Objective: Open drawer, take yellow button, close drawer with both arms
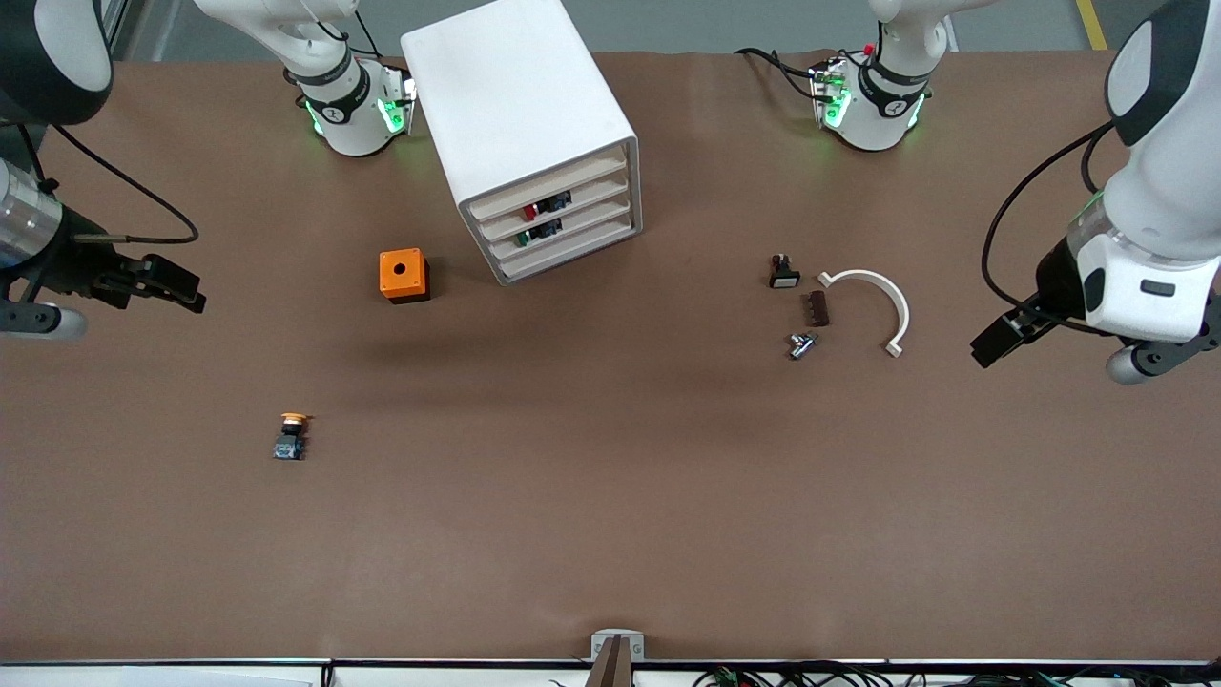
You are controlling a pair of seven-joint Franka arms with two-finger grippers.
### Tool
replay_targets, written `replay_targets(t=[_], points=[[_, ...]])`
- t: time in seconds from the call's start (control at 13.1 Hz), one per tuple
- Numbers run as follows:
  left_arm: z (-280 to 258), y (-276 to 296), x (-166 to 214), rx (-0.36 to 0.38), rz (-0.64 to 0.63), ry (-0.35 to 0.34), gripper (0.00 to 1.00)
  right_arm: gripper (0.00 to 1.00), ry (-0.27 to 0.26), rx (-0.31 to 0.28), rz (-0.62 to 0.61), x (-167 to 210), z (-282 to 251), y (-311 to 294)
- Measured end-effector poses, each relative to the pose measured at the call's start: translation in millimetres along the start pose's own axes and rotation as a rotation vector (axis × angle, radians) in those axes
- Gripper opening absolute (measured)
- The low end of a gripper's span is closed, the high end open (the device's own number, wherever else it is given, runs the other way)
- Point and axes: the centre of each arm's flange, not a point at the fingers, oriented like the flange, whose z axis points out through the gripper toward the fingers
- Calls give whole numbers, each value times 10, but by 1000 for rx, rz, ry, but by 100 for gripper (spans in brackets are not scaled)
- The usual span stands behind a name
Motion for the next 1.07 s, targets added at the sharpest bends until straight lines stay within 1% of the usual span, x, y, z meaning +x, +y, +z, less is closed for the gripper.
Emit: replay_targets(t=[0.15, 0.23, 0.31, 0.69, 0.84, 1.07], points=[[-136, -186, 15, 21, 64, 7, 100, 100, -34, -3, 6, -72, -24, 38], [-208, -278, 16, 18, 90, 1, 100, 100, -50, -4, 11, -92, -38, 72], [-277, -375, 14, 12, 116, -8, 100, 100, -52, -4, 17, -97, -76, 109], [-545, -934, 44, -21, 295, -52, 100, 100, -48, -4, 29, -99, -142, 174], [-586, -1036, 4, -31, 330, -84, 100, 100, -44, -3, 37, -91, -147, 216], [-659, -1058, -112, -41, 370, -118, 100, 100, -18, 1, 38, -63, -169, 217]])
